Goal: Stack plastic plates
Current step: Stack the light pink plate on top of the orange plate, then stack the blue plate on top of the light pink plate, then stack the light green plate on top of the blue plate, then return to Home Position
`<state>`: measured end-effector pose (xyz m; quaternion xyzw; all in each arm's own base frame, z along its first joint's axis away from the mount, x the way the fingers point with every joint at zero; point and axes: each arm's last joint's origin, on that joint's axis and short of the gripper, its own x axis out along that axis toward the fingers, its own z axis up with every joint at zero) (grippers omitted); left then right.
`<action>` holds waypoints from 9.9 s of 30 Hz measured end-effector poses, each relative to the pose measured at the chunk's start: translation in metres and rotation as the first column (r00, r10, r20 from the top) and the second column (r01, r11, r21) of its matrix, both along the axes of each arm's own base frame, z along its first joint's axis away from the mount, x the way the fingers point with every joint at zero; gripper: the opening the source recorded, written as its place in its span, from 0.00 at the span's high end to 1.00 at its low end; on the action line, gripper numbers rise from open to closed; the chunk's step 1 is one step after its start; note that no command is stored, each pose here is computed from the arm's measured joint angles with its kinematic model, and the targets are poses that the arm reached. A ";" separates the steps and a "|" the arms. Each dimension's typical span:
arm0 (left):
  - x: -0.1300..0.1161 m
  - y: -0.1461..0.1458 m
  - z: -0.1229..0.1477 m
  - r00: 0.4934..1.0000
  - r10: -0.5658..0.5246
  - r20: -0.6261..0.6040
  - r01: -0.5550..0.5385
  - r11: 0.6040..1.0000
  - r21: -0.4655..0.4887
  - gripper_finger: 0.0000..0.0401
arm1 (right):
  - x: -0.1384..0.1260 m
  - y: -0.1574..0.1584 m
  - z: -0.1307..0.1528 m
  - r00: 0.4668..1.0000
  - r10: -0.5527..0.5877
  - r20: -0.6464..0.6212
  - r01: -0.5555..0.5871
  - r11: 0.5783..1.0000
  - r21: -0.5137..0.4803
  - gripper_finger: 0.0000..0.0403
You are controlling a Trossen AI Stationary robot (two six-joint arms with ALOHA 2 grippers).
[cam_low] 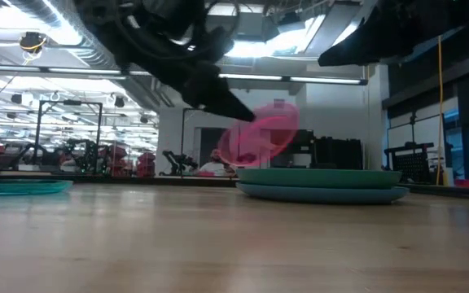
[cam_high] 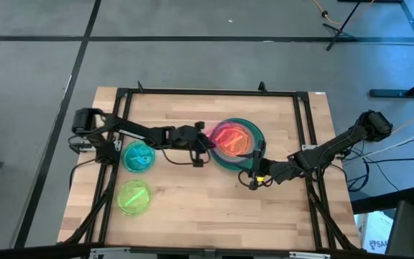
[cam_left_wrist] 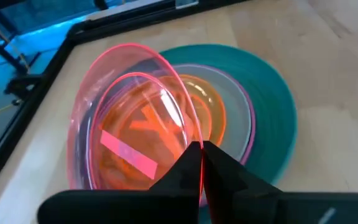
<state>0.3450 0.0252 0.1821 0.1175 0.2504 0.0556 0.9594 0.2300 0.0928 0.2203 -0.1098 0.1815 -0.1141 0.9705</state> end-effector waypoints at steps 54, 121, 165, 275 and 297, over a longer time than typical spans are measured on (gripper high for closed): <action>-0.046 -0.085 0.049 0.865 0.105 -0.491 -0.165 0.983 -0.081 0.70 | 0.000 0.000 -0.002 1.000 0.020 -0.017 -0.020 1.000 0.014 0.61; -0.054 -0.110 0.017 0.909 0.080 -0.410 0.022 0.971 0.238 1.00 | 0.003 0.002 0.009 0.995 0.016 0.095 -0.023 0.997 0.072 0.61; 0.008 -0.092 -0.008 0.989 0.025 -0.146 0.032 0.925 0.379 0.71 | 0.007 0.005 0.022 0.977 0.112 0.179 -0.106 0.994 -0.040 0.61; 0.051 0.019 -0.028 0.893 -0.161 -0.421 0.271 0.938 0.216 1.00 | 0.006 0.005 0.017 0.984 0.087 0.155 -0.089 0.996 0.009 0.61; -0.009 0.002 0.042 0.966 -0.075 -0.246 0.096 0.993 0.072 0.75 | 0.010 -0.007 0.017 0.990 0.043 0.136 -0.038 0.999 -0.036 0.46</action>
